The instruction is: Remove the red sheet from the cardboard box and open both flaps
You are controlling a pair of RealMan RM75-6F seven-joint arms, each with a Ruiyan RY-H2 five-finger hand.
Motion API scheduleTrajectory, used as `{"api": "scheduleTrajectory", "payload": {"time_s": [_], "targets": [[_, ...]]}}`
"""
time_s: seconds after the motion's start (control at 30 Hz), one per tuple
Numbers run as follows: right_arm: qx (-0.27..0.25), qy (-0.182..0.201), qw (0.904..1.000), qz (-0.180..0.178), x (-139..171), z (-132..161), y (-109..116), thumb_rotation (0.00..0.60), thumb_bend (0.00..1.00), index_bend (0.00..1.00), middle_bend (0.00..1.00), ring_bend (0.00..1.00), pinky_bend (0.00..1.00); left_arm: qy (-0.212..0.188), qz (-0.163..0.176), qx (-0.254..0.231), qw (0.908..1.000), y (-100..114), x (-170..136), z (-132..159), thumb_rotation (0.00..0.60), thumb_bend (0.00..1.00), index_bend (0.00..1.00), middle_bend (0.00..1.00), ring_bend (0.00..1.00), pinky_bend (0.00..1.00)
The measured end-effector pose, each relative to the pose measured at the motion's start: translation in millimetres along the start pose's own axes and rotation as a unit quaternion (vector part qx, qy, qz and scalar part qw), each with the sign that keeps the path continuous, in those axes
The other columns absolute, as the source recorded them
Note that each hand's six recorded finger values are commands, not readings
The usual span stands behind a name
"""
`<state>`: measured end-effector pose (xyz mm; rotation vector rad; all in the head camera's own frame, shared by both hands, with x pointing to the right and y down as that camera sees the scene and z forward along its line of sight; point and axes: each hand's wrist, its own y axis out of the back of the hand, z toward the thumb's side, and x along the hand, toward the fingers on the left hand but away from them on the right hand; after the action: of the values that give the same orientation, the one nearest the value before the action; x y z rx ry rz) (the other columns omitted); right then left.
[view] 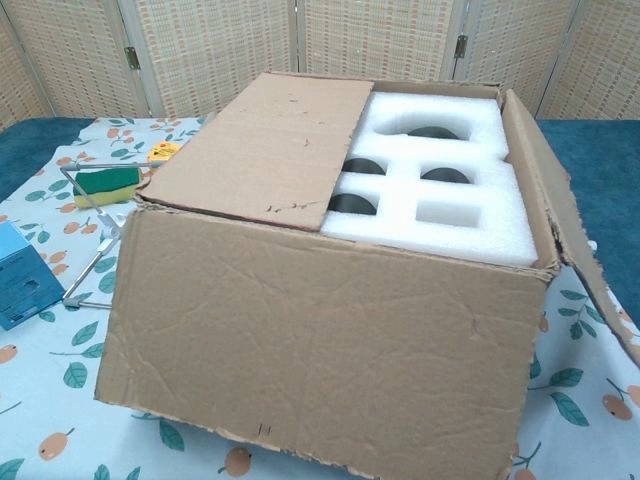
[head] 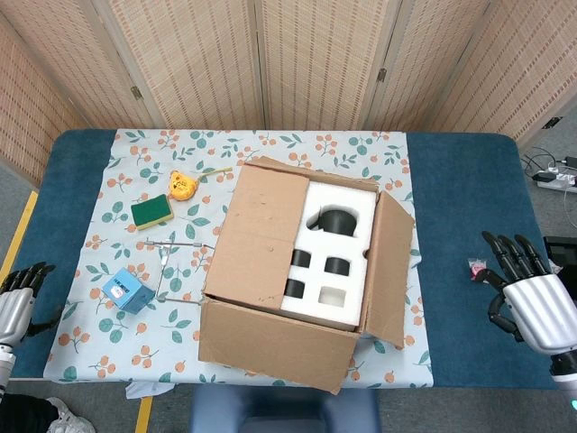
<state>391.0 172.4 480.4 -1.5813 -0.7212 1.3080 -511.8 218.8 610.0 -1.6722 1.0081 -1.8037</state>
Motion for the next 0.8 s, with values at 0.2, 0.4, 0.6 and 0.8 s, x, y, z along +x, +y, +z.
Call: {"api": "scheduleTrajectory", "payload": {"time_s": [0.2, 0.4, 0.6, 0.8], "targets": [[-0.032, -0.021, 0.9978, -0.054, 10, -19, -7, 0.251, 0.67, 0.27, 0.0, 0.0, 0.0, -0.048, 0.03, -0.012, 0.9983, 14, -6, 20, 0.6, 0.47, 0.1, 0.1, 0.09, 0.02], [-0.042, -0.077, 0.9935, -0.073, 27, -46, -28, 0.252, 0.67, 0.27, 0.0, 0.0, 0.0, -0.158, 0.053, 0.015, 0.986, 43, -16, 78, 0.6, 0.49, 0.08, 0.3, 0.26, 0.08], [-0.087, -0.092, 0.9883, -0.085, 31, -61, -39, 0.253, 0.67, 0.27, 0.0, 0.0, 0.0, -0.257, 0.083, 0.061, 0.9609, 85, -25, 152, 0.6, 0.51, 0.08, 0.59, 0.6, 0.48], [-0.123, -0.096, 0.9825, -0.102, 38, -74, -43, 0.253, 0.67, 0.27, 0.0, 0.0, 0.0, -0.325, 0.07, 0.106, 0.9373, 103, -23, 217, 0.6, 0.58, 0.18, 0.85, 0.84, 0.82]]}}
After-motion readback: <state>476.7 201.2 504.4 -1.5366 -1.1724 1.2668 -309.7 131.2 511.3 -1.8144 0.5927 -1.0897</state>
